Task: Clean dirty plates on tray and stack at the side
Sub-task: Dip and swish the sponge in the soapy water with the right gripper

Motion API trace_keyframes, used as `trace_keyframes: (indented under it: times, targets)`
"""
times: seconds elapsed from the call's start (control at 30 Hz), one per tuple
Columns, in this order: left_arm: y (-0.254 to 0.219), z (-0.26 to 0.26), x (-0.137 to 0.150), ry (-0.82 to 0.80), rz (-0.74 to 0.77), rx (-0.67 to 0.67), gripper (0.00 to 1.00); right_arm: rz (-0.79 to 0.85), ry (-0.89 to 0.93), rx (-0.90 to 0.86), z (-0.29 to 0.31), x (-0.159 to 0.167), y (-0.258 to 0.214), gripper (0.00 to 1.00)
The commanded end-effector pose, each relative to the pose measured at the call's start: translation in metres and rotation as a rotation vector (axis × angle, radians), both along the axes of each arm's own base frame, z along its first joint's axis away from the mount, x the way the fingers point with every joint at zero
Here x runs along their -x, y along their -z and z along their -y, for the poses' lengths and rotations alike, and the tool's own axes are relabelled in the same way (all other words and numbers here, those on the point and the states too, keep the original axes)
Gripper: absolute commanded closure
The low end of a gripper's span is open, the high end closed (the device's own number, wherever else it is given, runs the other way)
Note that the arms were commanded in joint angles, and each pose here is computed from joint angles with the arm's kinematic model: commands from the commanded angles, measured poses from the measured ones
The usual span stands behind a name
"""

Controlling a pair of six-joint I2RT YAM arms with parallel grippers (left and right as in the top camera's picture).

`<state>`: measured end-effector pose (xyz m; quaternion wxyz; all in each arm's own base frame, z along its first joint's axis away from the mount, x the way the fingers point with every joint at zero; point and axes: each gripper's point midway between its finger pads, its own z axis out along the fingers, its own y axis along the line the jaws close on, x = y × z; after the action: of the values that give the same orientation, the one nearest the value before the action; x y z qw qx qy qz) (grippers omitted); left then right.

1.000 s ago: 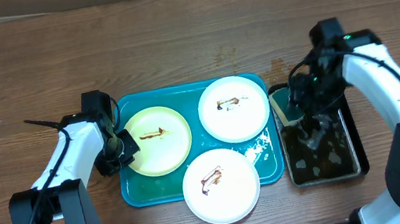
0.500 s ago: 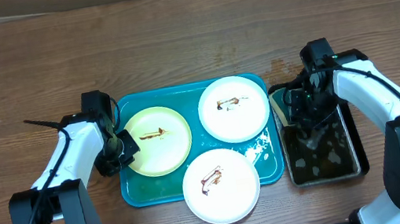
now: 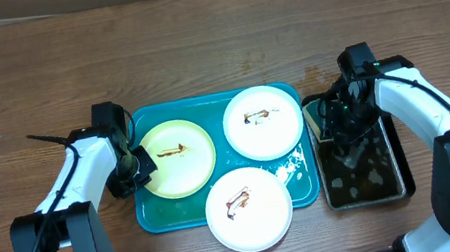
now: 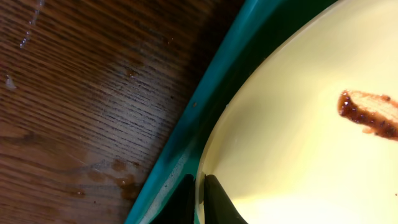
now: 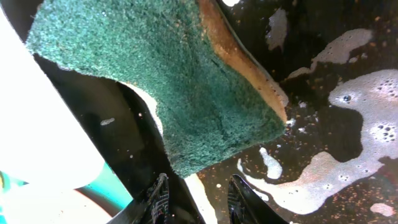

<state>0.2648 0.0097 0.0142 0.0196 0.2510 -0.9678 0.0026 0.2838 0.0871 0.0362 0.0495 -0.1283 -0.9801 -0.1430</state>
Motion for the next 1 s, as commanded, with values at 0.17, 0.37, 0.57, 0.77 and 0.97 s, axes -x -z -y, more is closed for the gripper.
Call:
trace_keyframes:
  times: [0.17,0.37,0.57,0.77,0.97]
  targets:
    - [-0.002,-0.001,-0.005,0.012,0.012,-0.013,0.92,0.031,0.016,-0.014,-0.002,-0.003,-0.008,0.67]
    - [-0.002,-0.001,-0.005,0.012,0.012,-0.013,0.92,0.027,0.030,-0.006,-0.001,-0.005,-0.004,0.67]
    - [-0.002,-0.001,-0.005,0.012,0.012,-0.013,0.92,-0.006,0.031,0.003,0.000,-0.002,0.008,0.69]
    - [-0.002,-0.001,-0.005,0.012,0.012,-0.013,0.92,-0.013,0.065,0.164,0.027,-0.002,0.018,0.74]
    - [-0.002,-0.001,-0.005,0.012,0.011,-0.013,0.92,0.013,0.136,0.361,0.060,-0.008,0.020,0.74]
